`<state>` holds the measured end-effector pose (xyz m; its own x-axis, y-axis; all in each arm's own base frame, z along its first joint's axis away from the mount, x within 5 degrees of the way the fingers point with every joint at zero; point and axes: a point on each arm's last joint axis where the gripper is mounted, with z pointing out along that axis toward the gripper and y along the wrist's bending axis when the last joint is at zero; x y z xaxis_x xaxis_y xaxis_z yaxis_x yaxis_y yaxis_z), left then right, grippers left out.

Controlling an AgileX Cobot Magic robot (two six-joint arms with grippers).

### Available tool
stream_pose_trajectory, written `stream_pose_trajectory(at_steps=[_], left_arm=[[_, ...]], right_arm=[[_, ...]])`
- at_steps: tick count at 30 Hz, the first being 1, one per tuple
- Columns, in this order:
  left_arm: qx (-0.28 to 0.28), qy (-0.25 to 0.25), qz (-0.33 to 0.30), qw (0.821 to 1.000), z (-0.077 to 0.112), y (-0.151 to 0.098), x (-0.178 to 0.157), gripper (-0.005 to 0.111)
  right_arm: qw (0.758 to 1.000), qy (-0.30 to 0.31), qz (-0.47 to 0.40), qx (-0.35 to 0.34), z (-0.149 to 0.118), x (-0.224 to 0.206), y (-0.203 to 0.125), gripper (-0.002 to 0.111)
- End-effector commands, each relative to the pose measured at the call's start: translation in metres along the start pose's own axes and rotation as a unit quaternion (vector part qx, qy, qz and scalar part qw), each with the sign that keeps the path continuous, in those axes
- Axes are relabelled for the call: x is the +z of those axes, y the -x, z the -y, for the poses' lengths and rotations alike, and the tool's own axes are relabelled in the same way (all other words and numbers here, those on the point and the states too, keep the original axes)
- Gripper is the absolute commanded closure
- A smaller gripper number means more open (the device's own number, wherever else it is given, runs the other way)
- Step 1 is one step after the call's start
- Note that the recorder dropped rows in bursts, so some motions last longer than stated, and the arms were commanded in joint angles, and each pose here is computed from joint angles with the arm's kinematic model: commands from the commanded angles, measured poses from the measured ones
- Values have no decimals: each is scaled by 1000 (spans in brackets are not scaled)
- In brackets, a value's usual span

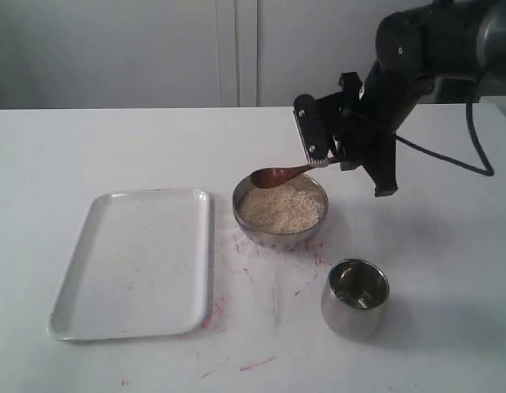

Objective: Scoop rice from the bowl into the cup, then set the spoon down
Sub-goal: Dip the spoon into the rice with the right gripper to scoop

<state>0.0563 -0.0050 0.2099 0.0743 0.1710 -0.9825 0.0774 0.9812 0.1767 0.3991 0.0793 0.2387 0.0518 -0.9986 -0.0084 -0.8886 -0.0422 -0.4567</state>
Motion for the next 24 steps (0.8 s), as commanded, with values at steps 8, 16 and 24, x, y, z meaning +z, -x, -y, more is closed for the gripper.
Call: stream_pose_trajectory(at_steps=[8, 16, 24], left_arm=[[-4, -1, 3, 1000, 0, 1, 0, 92], [-4, -1, 3, 1000, 0, 1, 0, 92], [-4, -1, 3, 1000, 0, 1, 0, 92]], right_arm=[[994, 16, -105, 40, -13, -44, 12, 105], [978, -15, -207, 14, -20, -51, 38, 105], [960, -81, -268, -8, -23, -51, 69, 105]])
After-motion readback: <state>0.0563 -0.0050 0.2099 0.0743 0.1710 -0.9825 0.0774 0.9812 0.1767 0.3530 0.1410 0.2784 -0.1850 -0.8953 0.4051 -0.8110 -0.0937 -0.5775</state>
